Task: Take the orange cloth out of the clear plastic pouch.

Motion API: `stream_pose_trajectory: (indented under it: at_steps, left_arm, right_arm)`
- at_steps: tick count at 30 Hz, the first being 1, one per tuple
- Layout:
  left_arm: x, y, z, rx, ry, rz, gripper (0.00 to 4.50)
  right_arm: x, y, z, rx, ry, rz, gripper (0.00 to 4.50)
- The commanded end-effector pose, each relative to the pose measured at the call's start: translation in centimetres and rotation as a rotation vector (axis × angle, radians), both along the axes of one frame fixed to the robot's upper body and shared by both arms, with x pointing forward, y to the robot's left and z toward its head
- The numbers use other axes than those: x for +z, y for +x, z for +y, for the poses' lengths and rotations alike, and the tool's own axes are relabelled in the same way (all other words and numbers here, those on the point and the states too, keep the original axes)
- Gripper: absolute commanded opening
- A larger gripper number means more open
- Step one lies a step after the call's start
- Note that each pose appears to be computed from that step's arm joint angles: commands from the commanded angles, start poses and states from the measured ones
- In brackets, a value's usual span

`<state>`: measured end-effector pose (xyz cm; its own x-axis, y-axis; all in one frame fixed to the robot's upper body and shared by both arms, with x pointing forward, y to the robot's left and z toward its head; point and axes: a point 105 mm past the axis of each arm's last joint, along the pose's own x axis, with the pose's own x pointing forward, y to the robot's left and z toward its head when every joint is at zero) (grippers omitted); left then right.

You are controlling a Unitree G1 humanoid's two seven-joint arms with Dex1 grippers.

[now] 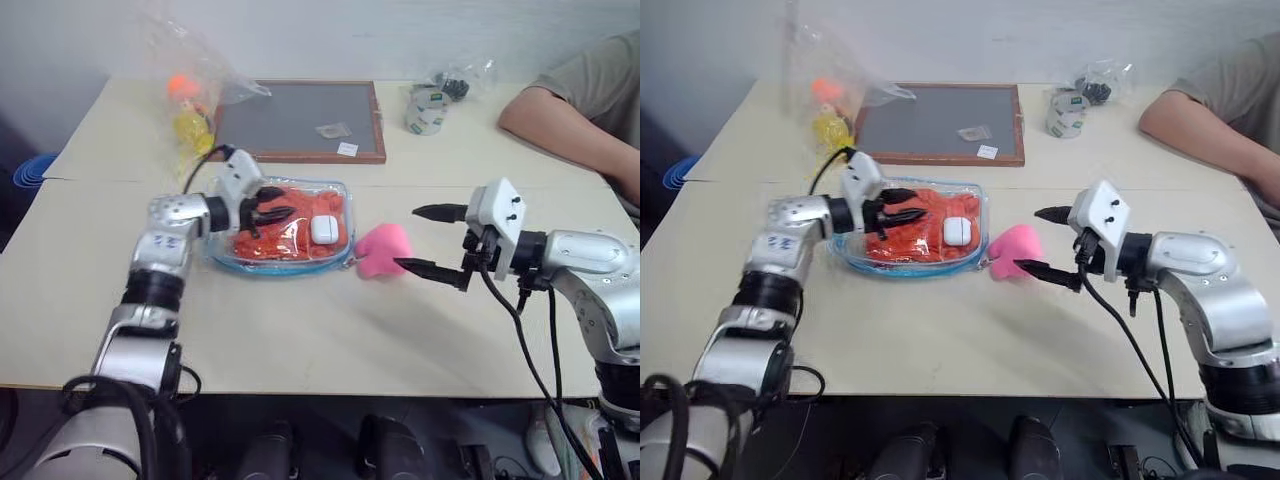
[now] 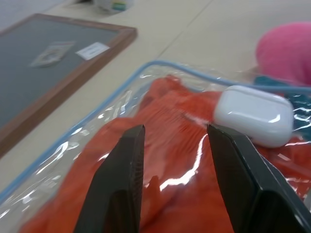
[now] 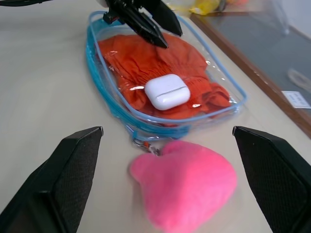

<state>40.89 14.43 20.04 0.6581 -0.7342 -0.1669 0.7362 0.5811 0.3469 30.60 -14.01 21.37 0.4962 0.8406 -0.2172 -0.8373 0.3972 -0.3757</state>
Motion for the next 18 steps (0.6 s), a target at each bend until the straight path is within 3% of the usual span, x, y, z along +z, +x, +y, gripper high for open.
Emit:
stream_pose_trajectory:
  at_steps: [1, 5, 9, 18]
  left_arm:
    - [2.9, -0.9, 1.1, 0.049, 0.003, -0.102, 2.27]
    - [2.9, -2.7, -2.4, -0.214, 0.040, -0.066, 3.33]
    - [1.6, -2.6, -4.3, -0.332, 0.125, -0.040, 4.49]
    - [-1.3, -0.2, -8.1, -0.424, 0.319, -0.018, 4.49]
  right_arm:
    - [0.9, 0.3, 0.6, 0.043, -0.001, -0.041, 4.50]
    - [1.5, 0.8, 0.9, 0.068, 0.016, -0.037, 4.50]
    - [1.5, 0.4, 1.0, 0.080, 0.005, -0.035, 4.50]
    - [1.3, -0.9, 0.0, 0.003, 0.004, -0.046, 4.50]
